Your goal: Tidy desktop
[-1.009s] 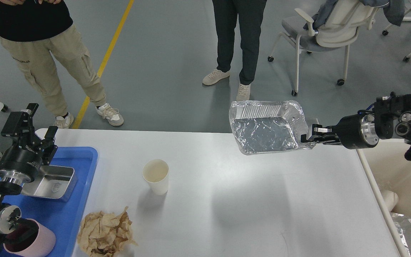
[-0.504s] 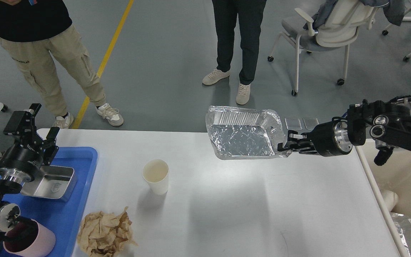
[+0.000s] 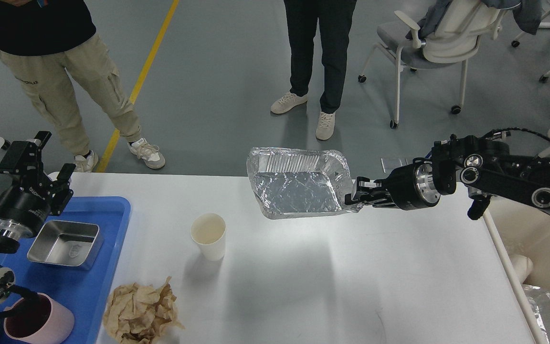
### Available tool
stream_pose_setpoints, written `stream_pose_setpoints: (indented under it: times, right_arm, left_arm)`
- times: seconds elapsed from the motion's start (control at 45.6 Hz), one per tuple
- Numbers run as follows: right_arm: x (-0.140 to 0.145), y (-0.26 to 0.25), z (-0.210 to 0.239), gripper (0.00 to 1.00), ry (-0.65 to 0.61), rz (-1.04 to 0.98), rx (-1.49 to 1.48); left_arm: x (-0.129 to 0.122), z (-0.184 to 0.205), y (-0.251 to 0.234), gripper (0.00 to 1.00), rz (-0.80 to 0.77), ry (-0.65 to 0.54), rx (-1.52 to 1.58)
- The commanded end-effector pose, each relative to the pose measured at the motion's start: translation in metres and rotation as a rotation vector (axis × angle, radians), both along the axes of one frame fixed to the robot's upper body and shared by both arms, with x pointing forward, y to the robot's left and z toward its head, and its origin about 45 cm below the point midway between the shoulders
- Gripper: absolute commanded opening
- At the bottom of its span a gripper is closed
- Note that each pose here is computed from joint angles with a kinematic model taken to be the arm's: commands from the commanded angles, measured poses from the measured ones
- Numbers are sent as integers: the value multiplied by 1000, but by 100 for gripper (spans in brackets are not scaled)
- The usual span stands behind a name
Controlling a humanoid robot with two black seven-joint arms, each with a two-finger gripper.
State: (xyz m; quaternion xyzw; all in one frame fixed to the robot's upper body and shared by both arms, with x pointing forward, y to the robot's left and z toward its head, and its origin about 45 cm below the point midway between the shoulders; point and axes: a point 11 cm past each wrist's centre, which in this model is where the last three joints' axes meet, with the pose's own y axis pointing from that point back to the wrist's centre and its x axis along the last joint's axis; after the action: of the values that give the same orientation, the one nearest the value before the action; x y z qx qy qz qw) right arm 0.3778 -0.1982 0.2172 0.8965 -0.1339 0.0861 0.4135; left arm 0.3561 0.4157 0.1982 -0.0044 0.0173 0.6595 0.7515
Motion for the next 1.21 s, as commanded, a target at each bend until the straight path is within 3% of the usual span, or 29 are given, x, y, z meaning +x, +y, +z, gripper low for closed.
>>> stream_pose_setpoints:
  times: [0.0, 0.132, 0.285, 0.548, 0.702, 1.009, 1.184]
  right_arm:
    - [3, 1, -2, 0, -3, -4, -5]
    - [7, 3, -4, 0, -7, -9, -9]
    - [11, 2, -6, 0, -12, -20, -16]
    - [12, 3, -8, 0, -12, -19, -22]
    - [12, 0, -7, 0, -16, -22, -28]
    - [13, 1, -7, 0, -22, -25, -26]
    - [13, 3, -8, 0, -22, -22, -23]
  left_arm:
    - [14, 34, 0, 97, -122, -14, 174]
    - [15, 71, 3, 97, -255, -9, 410]
    - [-5, 102, 21, 97, -319, 107, 603]
    - [-59, 122, 29, 97, -427, 255, 830]
    - [-83, 154, 67, 97, -378, 331, 965]
    - [-108, 146, 85, 97, -374, 384, 935]
    - [-105, 140, 83, 97, -356, 384, 855]
